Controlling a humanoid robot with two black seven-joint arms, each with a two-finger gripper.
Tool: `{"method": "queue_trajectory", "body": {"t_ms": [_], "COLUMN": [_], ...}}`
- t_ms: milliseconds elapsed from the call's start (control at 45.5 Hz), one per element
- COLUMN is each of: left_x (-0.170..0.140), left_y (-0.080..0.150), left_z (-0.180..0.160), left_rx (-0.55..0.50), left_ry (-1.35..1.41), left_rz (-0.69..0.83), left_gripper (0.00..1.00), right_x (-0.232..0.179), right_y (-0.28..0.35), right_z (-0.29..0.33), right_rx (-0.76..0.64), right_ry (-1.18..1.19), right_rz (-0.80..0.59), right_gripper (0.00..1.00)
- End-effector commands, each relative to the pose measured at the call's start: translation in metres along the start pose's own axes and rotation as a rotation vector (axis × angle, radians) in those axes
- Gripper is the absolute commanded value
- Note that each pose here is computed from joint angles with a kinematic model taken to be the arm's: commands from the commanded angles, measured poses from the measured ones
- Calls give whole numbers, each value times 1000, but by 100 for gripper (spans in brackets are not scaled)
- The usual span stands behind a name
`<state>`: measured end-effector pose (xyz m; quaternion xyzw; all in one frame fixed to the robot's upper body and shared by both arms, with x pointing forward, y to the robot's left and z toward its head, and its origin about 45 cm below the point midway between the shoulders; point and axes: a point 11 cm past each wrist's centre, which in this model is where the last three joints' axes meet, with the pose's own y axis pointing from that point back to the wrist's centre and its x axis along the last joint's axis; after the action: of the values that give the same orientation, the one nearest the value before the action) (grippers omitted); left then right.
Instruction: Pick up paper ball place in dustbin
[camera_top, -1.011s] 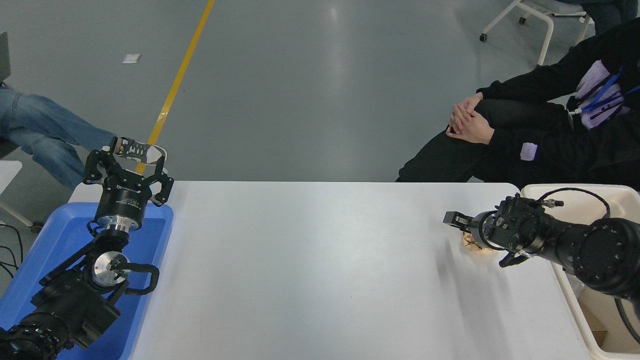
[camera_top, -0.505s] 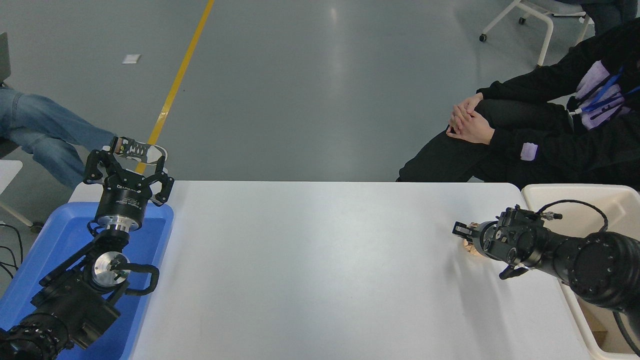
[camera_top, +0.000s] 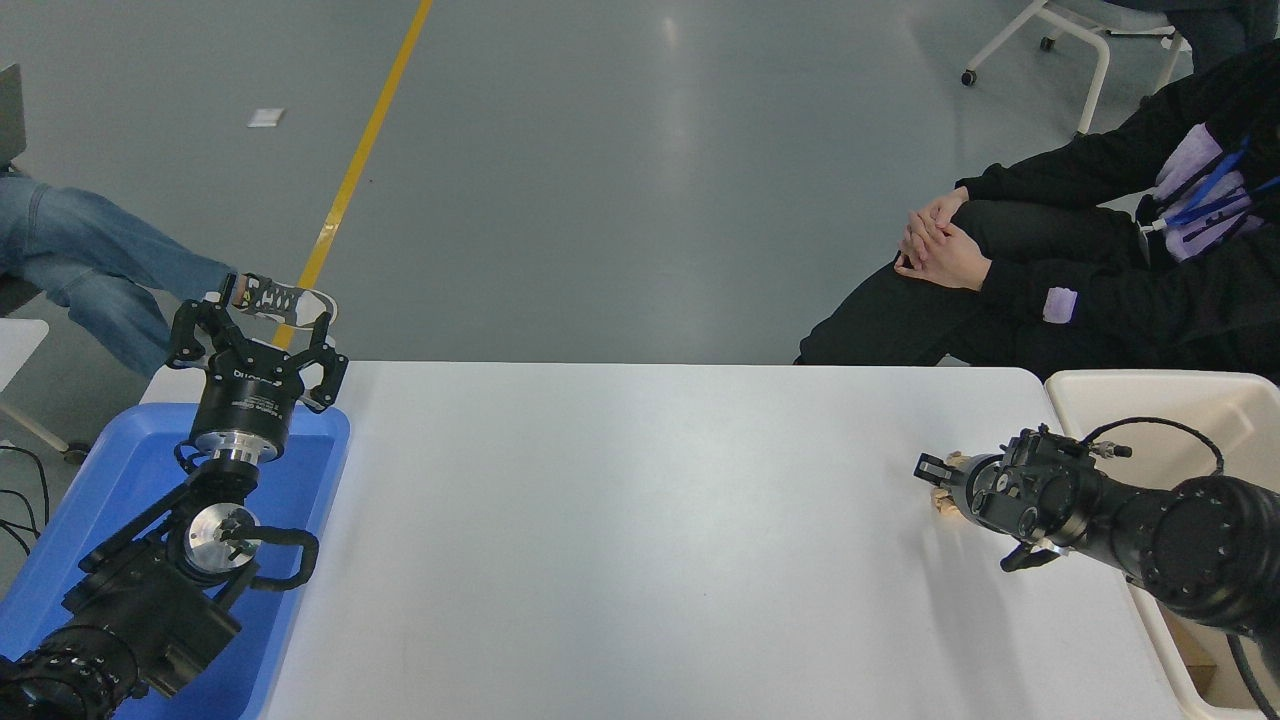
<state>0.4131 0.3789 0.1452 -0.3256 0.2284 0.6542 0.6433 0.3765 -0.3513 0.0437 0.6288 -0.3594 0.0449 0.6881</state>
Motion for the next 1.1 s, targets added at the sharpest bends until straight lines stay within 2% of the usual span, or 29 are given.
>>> {"method": "queue_trajectory", "body": {"t_ms": [0,264,637,901,1077], "left_x": [0,0,0,0,0], "left_y": [0,0,0,0,0], "left_z": [0,0,1,1,1], "left_rx": [0,0,-1,-1,-1], "left_ry": [0,0,-1,-1,-1], "left_rz": [0,0,0,0,0], "left_gripper": [99,99,99,99,99], "right_x": [-2,-1,38,47,55], "right_y": [0,3,58,117,171], "right_z": [3,5,24,21,-9], "right_rx": [-5,-8,-35,-37,15], "right_ry": [-12,-3,22,76,145], "right_rz": [-5,-2,-93,-272,-505], "right_gripper": [0,0,0,0,0]}}
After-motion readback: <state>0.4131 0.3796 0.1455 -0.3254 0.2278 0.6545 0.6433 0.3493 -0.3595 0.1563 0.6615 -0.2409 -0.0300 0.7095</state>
